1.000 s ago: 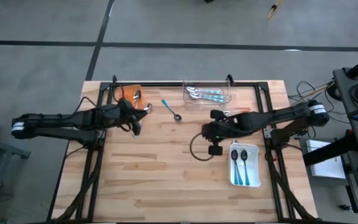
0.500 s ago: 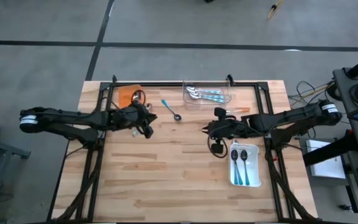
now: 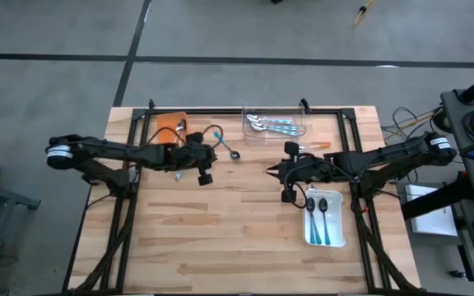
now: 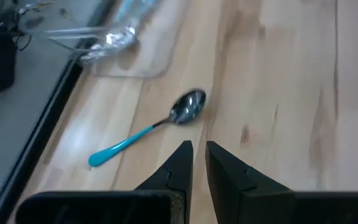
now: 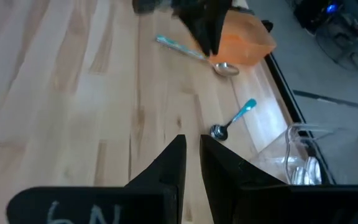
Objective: Sort silverware by color (type)
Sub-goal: Put the blue spoon into the white bin
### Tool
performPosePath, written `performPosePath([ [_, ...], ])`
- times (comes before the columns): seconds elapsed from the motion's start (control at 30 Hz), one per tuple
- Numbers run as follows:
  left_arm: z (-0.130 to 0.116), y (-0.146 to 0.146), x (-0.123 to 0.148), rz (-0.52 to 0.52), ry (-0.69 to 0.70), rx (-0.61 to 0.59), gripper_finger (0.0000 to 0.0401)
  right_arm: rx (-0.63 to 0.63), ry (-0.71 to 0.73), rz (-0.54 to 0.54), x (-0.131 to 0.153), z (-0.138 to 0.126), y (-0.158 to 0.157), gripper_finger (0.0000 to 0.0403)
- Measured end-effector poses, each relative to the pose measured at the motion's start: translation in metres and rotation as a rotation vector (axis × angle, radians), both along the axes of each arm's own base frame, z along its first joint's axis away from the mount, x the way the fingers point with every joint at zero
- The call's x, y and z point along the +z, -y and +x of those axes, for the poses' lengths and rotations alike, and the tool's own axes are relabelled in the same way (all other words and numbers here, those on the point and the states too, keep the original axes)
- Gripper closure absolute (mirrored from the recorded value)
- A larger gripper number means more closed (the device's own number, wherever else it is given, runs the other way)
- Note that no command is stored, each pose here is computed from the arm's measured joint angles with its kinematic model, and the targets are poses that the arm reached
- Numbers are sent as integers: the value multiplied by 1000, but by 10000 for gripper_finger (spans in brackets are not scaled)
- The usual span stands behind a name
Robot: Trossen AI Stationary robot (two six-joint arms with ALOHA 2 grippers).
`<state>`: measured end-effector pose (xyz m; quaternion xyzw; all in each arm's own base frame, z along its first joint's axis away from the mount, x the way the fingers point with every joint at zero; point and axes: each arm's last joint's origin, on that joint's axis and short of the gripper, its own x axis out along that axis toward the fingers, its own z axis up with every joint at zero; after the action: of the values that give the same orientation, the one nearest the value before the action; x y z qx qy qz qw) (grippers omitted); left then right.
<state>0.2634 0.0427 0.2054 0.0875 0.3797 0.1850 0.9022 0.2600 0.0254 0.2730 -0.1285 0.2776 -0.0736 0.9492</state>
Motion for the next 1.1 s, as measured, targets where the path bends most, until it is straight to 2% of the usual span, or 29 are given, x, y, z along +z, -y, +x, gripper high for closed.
performPosePath([
  [0.17, 14, 1, -17, 54, -150, -235, 374, 20, 10, -32, 1, -1, 0, 365],
  [0.27, 23, -4, -24, 78, -197, -298, 374, 30, 11, -48, 2, -1, 0, 365],
  [0.57, 45, -40, -38, 131, -307, -356, 374, 41, 6, -70, 2, -2, 1, 365],
  [1.1, 47, -88, -53, 150, -378, -298, 374, 60, -2, -103, 2, -2, 1, 365],
])
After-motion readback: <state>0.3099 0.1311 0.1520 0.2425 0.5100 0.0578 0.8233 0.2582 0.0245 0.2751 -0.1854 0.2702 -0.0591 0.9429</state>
